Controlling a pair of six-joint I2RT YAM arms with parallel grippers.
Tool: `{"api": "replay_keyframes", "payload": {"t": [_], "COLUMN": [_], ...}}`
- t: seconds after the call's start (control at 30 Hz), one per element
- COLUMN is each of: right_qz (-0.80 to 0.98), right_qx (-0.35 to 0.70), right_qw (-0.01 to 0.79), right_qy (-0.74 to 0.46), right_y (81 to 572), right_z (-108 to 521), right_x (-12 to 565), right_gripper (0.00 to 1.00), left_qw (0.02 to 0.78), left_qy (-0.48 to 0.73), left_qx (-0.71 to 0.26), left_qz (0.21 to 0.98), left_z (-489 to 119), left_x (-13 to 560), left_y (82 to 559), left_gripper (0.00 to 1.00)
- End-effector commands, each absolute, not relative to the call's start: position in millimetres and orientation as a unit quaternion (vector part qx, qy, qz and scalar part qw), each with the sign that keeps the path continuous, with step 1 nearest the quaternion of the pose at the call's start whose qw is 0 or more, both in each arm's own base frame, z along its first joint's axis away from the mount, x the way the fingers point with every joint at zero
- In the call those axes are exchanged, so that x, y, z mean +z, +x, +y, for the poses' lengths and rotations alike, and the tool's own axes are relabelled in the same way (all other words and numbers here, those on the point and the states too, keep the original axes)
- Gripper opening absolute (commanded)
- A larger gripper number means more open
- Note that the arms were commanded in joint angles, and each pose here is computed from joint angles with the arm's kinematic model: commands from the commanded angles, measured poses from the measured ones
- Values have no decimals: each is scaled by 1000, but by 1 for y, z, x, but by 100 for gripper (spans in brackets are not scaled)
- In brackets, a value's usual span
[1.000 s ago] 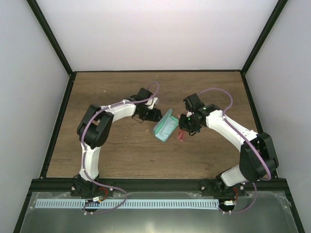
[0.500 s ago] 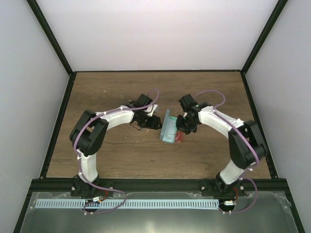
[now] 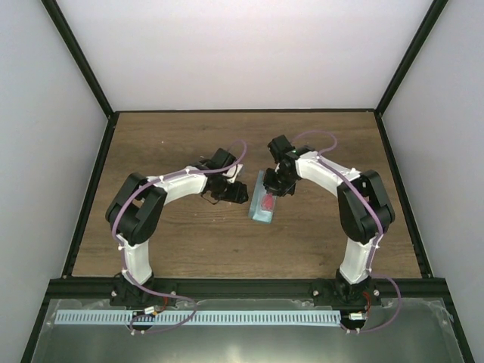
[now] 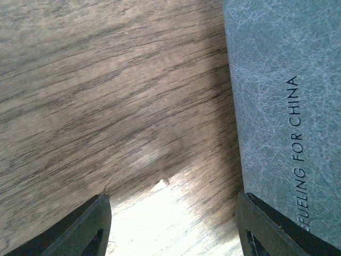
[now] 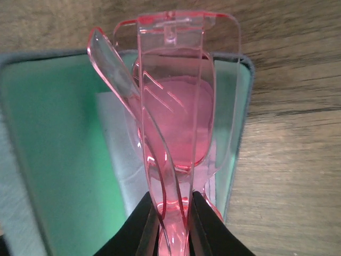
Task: Organize the sunglasses
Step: Place the sunglasses in the sunglasses case.
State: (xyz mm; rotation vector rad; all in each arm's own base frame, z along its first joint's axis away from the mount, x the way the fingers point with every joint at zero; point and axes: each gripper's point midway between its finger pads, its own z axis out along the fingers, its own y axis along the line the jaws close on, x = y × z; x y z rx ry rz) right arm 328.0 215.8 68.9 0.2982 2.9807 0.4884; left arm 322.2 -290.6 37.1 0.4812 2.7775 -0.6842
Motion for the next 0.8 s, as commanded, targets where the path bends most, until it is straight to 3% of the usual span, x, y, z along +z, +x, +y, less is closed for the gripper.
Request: {"api": "replay_keyframes", "payload": {"t": [0.0, 0.3, 0.53, 0.77], "right_qz": [984, 985, 984, 981], "right_qx": [151, 139, 146, 155], "right_qw": [23, 6, 20, 53], "right_qy": [97, 103, 103, 101], "right_y": [322, 316, 319, 314], "right_z": [228, 231, 232, 223], "right_x": [58, 40, 52, 81], "right_gripper": [9, 9, 35, 40], "left_qw": [134, 131, 129, 128], "left_qy": [173, 181, 185, 177], "left_qx": [-222, -222, -225, -229], "left_qz": [950, 949, 948, 949], "left_z": [-291, -290, -290, -283], "left_x": [38, 35, 34, 36], "left_y": [332, 331, 332, 334], "left_gripper": [65, 66, 65, 65]}}
